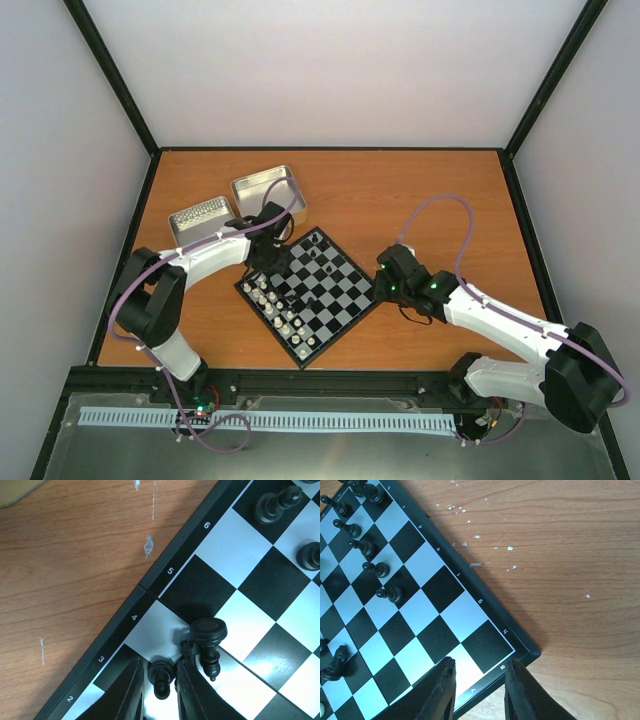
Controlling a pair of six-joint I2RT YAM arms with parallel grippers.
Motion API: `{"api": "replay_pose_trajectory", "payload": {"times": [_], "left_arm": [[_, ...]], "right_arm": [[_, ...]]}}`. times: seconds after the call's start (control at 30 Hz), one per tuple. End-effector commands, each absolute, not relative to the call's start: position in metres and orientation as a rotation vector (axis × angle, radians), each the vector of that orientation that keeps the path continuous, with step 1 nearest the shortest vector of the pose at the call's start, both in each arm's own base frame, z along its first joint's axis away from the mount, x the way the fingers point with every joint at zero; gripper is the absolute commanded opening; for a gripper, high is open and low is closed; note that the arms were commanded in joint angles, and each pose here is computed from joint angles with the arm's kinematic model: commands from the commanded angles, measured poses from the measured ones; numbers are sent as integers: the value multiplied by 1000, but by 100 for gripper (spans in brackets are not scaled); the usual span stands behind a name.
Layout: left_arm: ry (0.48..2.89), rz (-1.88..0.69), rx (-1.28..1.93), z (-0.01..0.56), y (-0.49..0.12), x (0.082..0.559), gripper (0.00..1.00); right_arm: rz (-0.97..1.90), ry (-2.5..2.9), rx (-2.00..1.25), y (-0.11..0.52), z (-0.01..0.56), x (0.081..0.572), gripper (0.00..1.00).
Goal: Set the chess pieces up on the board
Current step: Pick up the chess piece from the chessboard.
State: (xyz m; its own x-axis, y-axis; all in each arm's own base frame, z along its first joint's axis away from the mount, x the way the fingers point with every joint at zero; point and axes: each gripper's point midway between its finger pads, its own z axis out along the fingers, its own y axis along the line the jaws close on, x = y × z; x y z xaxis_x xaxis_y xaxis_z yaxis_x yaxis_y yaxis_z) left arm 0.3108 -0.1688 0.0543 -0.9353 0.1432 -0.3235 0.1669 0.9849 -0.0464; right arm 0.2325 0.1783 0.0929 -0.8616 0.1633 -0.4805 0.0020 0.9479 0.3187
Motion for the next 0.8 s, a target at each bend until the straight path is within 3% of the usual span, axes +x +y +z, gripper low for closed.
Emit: {"api": "replay_pose_trajectory", "payload": {"times": [0.0,0.2,0.47,0.77], "left_arm": [[2806,-122,226,51,-170,314,20],[2822,-97,228,43,-166,311,19],[2800,-90,227,48,-166,316,4],[2639,-261,322,115,-189,327,3]], "right_arm": [[443,2554,131,183,100,241,29],[449,2550,132,184,101,242,29],[449,2548,130,184,101,243,29],[421,2507,171,175,109,244,28]]}}
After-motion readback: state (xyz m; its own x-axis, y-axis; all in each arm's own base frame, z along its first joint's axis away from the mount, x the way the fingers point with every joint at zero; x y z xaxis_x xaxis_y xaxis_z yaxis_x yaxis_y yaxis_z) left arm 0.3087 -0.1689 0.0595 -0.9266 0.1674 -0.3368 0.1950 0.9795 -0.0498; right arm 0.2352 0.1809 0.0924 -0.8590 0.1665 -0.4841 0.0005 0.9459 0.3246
